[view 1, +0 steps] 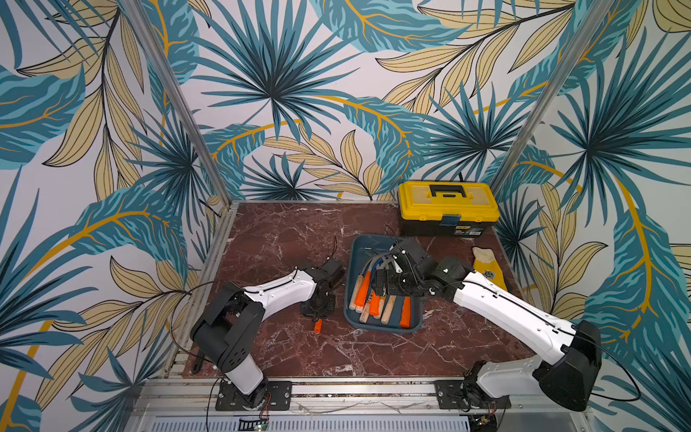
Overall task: Put small sickles into storage boxes
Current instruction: Pick up the sickle at the center of the board.
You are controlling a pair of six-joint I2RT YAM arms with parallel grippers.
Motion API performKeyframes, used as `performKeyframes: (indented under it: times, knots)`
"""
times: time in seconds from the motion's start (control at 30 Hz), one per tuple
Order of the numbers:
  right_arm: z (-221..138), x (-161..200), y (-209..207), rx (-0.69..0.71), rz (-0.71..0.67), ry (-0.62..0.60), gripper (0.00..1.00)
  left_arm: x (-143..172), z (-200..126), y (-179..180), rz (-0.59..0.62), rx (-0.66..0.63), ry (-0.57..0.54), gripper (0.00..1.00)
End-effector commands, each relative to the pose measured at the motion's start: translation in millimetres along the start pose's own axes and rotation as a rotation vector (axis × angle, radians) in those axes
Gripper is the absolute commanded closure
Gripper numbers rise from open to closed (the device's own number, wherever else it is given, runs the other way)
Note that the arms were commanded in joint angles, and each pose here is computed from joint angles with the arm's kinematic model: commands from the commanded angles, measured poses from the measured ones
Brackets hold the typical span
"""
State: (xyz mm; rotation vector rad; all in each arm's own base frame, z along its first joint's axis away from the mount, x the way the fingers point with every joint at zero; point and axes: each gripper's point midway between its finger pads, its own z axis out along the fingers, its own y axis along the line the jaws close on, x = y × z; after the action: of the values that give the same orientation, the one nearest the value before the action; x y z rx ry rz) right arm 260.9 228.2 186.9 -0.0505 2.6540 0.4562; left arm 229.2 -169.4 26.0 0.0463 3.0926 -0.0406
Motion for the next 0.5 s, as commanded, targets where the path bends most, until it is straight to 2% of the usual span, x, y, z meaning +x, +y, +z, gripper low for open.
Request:
performKeyframes:
  times: [0.0, 0.07, 0.17, 0.3, 0.33, 0.37, 0.4, 0.47]
  knots:
    - [-3, -1, -1, 0.007, 0.001, 0.003, 0.0, 15, 43, 10, -0.002, -0.049, 0.06, 0.87]
    - [-3, -1, -1, 0.007, -0.001, 0.002, 0.0, 16, 48, 11, -0.009, -0.052, 0.069, 0.85]
    - [-4, -1, -1, 0.009, -0.001, 0.002, 0.01, 18, 54, 11, -0.013, -0.052, 0.08, 0.76]
    - [-5, 0, -2, 0.01, -0.002, 0.002, 0.0, 20, 57, 10, -0.012, -0.054, 0.087, 0.74]
    - [-5, 0, -3, 0.011, -0.003, 0.003, 0.01, 20, 57, 10, -0.01, -0.054, 0.089, 0.77]
    - [-6, 0, -3, 0.012, -0.005, 0.001, 0.0, 20, 56, 9, -0.01, -0.051, 0.086, 0.88]
    - [-6, 1, -3, 0.012, -0.005, 0.002, 0.01, 20, 55, 9, -0.009, -0.05, 0.082, 0.95]
    - [-7, 1, -4, 0.013, -0.007, 0.001, 0.0, 19, 51, 8, -0.011, -0.041, 0.071, 1.0]
